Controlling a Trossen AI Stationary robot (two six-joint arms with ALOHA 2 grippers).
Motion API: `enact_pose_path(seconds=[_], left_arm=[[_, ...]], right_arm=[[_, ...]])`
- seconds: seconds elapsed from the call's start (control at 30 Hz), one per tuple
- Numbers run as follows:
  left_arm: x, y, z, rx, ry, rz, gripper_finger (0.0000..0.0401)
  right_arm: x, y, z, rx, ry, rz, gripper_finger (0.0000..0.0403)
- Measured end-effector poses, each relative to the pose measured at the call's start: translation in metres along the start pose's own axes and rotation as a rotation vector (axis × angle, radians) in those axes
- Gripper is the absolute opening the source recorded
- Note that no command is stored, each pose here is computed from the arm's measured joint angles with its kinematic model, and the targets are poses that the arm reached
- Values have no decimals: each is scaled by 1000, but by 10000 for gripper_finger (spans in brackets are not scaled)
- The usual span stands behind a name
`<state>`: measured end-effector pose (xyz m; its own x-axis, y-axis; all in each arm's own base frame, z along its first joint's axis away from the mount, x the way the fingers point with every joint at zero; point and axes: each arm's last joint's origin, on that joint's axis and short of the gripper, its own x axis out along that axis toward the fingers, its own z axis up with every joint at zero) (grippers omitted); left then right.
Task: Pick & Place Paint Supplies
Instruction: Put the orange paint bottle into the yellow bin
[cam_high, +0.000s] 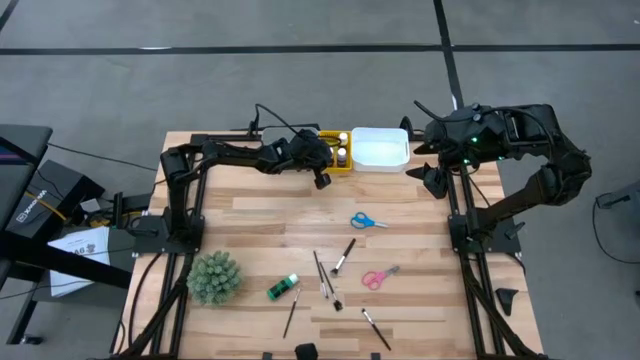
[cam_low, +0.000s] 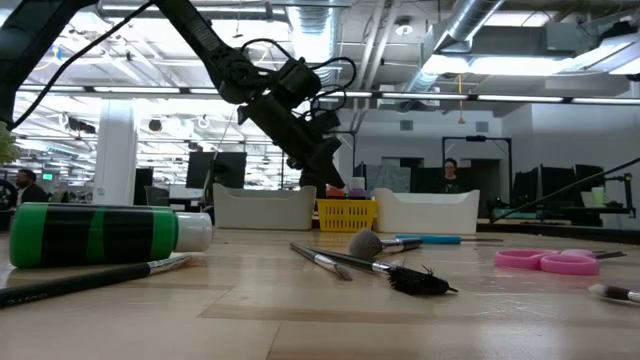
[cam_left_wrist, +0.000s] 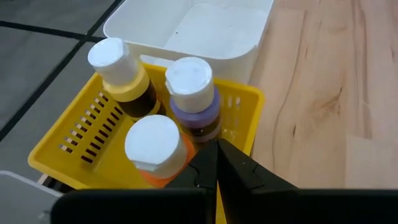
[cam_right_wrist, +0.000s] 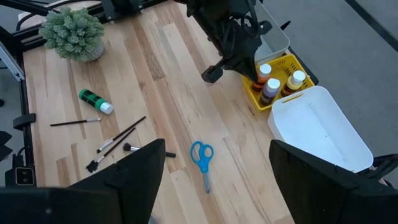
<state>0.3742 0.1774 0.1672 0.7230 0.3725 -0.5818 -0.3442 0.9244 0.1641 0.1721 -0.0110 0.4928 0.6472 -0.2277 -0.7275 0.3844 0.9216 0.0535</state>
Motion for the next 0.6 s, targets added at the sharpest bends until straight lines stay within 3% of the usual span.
enact_pose_path(seconds=[0.6], left_arm=[[1, 1, -5, 7, 34, 6, 0]], right_arm=[[0, 1, 0, 4, 1, 3, 283]])
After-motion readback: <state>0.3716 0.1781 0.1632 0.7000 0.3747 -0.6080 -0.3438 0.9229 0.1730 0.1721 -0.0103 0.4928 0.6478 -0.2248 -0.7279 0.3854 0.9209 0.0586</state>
